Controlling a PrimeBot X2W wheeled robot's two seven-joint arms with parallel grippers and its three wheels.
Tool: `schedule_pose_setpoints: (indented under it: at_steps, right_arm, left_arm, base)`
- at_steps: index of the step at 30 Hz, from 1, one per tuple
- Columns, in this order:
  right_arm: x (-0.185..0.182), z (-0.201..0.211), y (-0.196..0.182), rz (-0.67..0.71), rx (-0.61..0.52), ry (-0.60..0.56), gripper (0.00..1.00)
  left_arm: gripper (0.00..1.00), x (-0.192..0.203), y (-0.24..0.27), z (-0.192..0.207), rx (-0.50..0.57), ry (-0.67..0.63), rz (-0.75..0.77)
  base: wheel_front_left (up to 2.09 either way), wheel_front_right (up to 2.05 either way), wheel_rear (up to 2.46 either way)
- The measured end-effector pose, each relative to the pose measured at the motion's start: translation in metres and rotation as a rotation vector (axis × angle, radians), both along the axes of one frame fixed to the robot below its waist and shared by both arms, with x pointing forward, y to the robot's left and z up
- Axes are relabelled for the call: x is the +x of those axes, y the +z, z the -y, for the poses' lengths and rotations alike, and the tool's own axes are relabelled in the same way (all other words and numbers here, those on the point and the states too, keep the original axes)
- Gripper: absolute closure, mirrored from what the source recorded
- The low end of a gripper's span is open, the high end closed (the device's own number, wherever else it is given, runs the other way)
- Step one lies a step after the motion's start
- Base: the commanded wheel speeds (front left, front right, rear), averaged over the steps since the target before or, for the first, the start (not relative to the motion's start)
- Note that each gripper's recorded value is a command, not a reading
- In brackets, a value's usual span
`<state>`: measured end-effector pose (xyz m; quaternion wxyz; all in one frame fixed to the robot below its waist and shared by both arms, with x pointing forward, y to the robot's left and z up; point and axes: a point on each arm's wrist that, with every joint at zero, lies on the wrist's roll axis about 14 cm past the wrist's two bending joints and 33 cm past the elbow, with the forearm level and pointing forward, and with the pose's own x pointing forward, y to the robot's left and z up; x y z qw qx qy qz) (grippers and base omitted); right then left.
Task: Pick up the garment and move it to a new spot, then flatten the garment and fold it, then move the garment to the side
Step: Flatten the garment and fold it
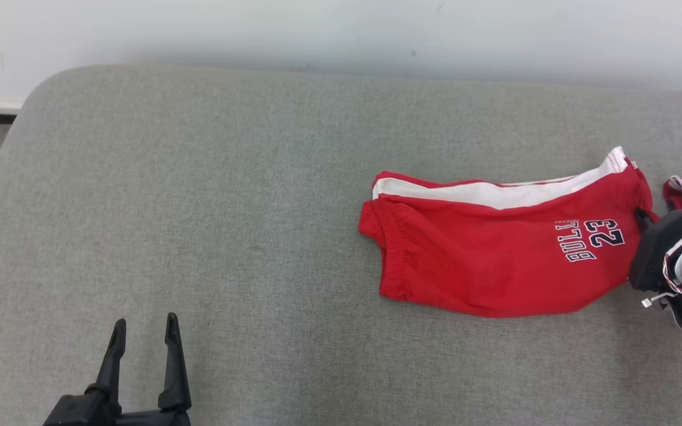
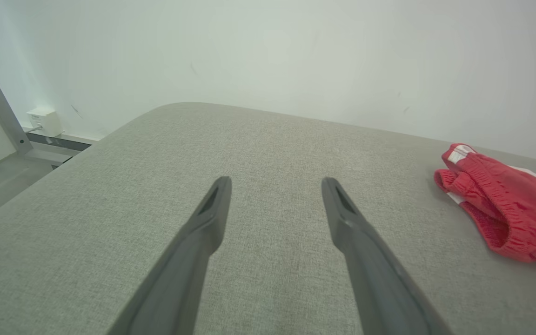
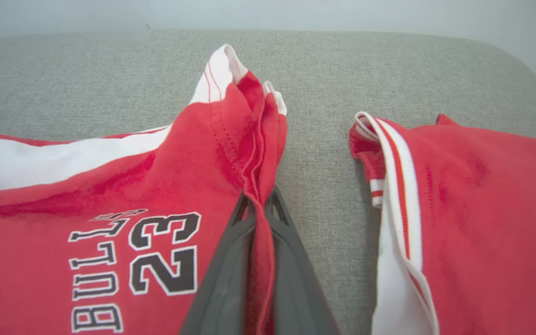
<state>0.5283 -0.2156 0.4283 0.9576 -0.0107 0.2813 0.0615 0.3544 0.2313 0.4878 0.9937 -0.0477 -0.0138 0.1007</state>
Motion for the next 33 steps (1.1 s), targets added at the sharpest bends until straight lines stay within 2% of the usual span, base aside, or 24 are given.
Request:
schedule_pose_setpoints:
  at_steps: [6, 10, 15, 18, 19, 20, 22, 23, 25, 33]
  right_arm:
    - [-0.012, 0.028, 0.018, 0.071, -0.050, -0.043, 1.00]
    - [-0.015, 0.024, 0.030, 0.110, -0.087, -0.015, 1.00]
    - [-0.014, -0.014, 0.040, 0.141, -0.077, 0.068, 1.00]
    - [-0.013, -0.069, 0.051, 0.169, -0.047, 0.184, 1.00]
    - [-0.013, -0.069, 0.051, 0.169, -0.047, 0.184, 1.00]
    - [-0.015, -0.099, 0.053, 0.170, -0.026, 0.245, 1.00]
    - [-0.016, -0.114, 0.054, 0.170, -0.017, 0.273, 1.00]
    - [-0.019, -0.140, 0.055, 0.166, 0.011, 0.320, 1.00]
    - [-0.024, -0.163, 0.054, 0.156, 0.040, 0.358, 1.00]
    - [-0.037, -0.209, 0.039, 0.099, 0.055, 0.444, 1.00]
  left_arm:
    - [0.00, -0.004, 0.005, 0.008, -0.007, -0.021, 0.016]
    - [0.00, -0.007, 0.007, 0.013, -0.011, -0.034, 0.025]
    - [0.00, -0.011, 0.011, 0.014, -0.013, -0.037, 0.037]
    - [0.00, -0.014, 0.012, 0.015, -0.017, -0.039, 0.042]
    - [0.00, -0.014, 0.012, 0.015, -0.017, -0.039, 0.042]
    - [0.00, -0.015, 0.011, 0.015, -0.019, -0.043, 0.039]
    - [0.00, -0.016, 0.010, 0.015, -0.021, -0.043, 0.038]
    - [0.00, -0.018, 0.010, 0.015, -0.025, -0.040, 0.035]
    - [0.00, -0.019, 0.009, 0.013, -0.026, -0.033, 0.032]
    - [0.00, -0.026, 0.005, 0.004, -0.031, -0.005, 0.021]
  base:
    - [0.00, 0.00, 0.00]
    - [0.00, 0.00, 0.00]
    - [0.00, 0.00, 0.00]
    - [0.00, 0.00, 0.00]
    - [0.00, 0.00, 0.00]
    - [0.00, 0.00, 0.00]
    - [0.00, 0.00, 0.00]
    - [0.00, 0.00, 0.00]
    - [0.00, 0.00, 0.00]
    - [0.00, 0.00, 0.00]
